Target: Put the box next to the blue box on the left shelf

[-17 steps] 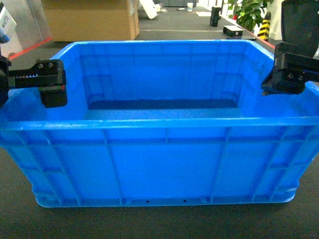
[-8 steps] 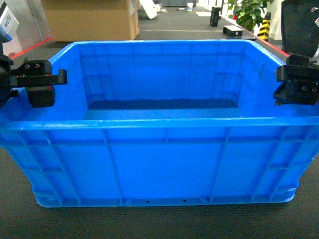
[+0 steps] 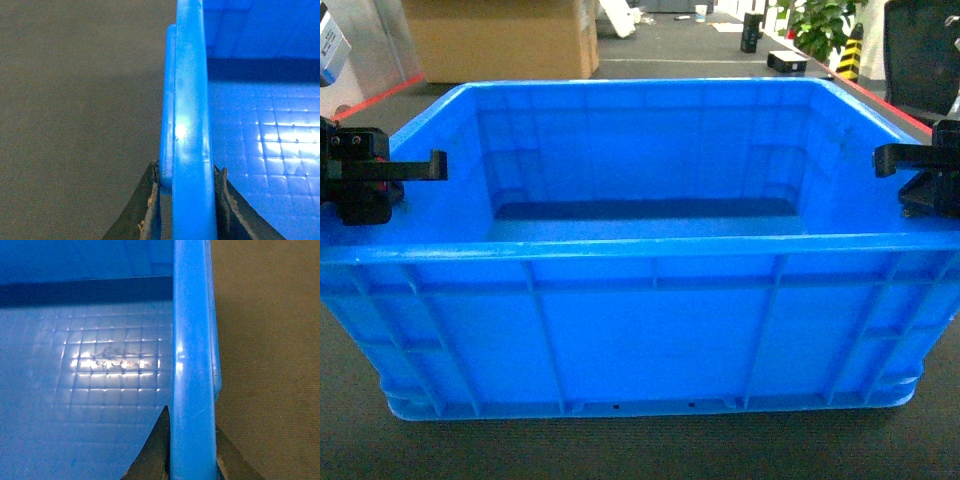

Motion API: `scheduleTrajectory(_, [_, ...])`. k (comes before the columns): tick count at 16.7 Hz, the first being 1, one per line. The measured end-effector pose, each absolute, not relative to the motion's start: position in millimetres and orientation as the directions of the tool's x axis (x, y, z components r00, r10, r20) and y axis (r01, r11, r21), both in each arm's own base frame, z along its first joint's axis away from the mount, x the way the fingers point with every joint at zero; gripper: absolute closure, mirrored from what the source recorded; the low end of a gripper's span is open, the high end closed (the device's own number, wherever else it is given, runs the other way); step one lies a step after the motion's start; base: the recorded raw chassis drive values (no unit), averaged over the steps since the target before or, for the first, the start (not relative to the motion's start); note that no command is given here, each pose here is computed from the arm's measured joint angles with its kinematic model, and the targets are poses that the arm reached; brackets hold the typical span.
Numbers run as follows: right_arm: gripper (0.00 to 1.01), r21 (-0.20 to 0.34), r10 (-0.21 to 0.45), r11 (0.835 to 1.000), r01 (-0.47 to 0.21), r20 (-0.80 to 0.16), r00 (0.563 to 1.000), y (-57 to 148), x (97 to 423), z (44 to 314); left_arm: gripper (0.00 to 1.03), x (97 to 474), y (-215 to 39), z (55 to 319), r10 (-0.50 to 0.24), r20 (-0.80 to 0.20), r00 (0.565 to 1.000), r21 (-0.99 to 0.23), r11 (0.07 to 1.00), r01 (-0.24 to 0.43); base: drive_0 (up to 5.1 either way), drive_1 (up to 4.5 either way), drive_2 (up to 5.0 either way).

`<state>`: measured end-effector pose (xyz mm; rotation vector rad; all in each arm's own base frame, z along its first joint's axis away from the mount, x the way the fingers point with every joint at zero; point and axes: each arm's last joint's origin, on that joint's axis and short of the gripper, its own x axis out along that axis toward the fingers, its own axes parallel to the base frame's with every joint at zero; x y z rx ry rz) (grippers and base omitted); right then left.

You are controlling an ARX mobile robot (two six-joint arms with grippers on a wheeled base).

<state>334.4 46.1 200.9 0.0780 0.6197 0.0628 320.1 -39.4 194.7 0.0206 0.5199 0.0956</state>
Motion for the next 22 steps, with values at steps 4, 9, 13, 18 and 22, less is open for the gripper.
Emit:
scheduleTrajectory(4, [0.93,0.063,0.034,0.998,-0.014,-0.325,0.945,50.6,286.9,256.3,0.84,284.4,-46.0,243.5,0.103,-0.193,0.976,0.029,0.995,-0.099,0.0,0.0,0.0])
scheduleTrajectory(9, [0.93,0.061,0.028,0.998,-0.014,-0.239,0.971,41.6,220.0,259.2,0.84,218.2,-39.5,252.3,0.115,-0.056,0.992,0.026,0.993,-0.114,0.0,0.0,0.0])
scheduleTrajectory(13, [0.93,0.054,0.012,0.999,-0.002,-0.187,0.982,38.2,204.7,260.4,0.84,201.8,-41.4,253.8,0.105,-0.001,0.995,0.016,0.994,-0.105,0.0,0.0,0.0])
scheduleTrajectory(18, [0.93,0.051,0.014,0.999,-0.004,-0.193,0.981,39.1,204.8,259.5,0.84,201.6,-41.4,254.0,0.105,-0.003,0.994,0.028,0.994,-0.105,-0.2,-0.24,-0.2])
scheduleTrajectory(22, [0.93,0.051,0.015,0.999,-0.005,-0.195,0.981,39.2,204.8,259.4,0.84,201.6,-41.3,253.8,0.107,-0.005,0.994,0.029,0.994,-0.106,-1.2,-1.19,-1.2])
